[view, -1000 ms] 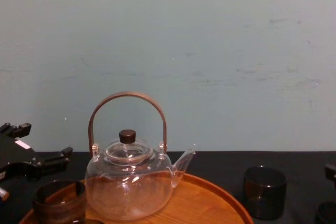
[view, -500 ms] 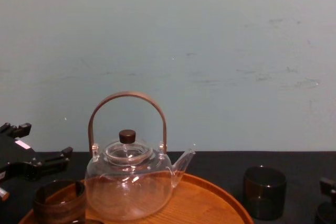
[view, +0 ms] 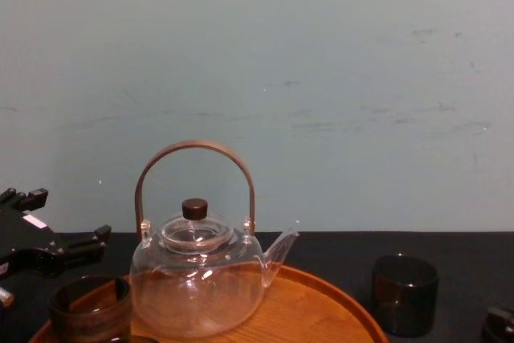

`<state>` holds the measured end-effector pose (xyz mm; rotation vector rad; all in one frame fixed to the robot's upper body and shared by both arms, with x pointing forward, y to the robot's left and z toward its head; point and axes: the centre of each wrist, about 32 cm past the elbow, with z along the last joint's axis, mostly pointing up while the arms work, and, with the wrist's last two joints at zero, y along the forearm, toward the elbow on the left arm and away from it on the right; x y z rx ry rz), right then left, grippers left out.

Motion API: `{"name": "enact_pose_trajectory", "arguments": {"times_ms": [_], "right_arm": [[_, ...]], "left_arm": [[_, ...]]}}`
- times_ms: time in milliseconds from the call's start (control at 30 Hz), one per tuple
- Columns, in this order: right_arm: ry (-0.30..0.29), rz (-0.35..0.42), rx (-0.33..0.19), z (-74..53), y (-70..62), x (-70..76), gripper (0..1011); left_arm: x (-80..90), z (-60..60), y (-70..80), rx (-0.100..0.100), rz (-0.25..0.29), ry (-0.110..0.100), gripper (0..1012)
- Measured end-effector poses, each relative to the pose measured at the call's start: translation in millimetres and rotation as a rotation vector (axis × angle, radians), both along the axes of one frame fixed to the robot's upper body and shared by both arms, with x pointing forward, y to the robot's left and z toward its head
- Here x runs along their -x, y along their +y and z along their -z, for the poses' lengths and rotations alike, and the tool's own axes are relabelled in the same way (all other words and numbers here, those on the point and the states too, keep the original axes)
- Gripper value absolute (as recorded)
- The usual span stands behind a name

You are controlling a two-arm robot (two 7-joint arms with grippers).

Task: Pick up the glass from the table and place it on the tray.

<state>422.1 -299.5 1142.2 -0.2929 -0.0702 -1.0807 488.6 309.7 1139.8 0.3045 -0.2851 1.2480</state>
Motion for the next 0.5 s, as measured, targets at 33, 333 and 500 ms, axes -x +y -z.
{"name": "enact_pose_trajectory", "arguments": {"times_ms": [33,333,500], "right_arm": [[0.003,0.002,0.0,0.7,-0.5,0.4,1004],[0.024,0.026,-0.005,5.7,-7.2,5.4,1004],[0.037,0.031,-0.012,9.6,-9.9,8.7,1004]], "left_arm": [[0.0,0.0,0.0,0.0,0.0,0.0,1001],[0.0,0.0,0.0,0.0,0.0,0.0,1001],[0.0,0.0,0.0,0.0,0.0,0.0,1001]]}}
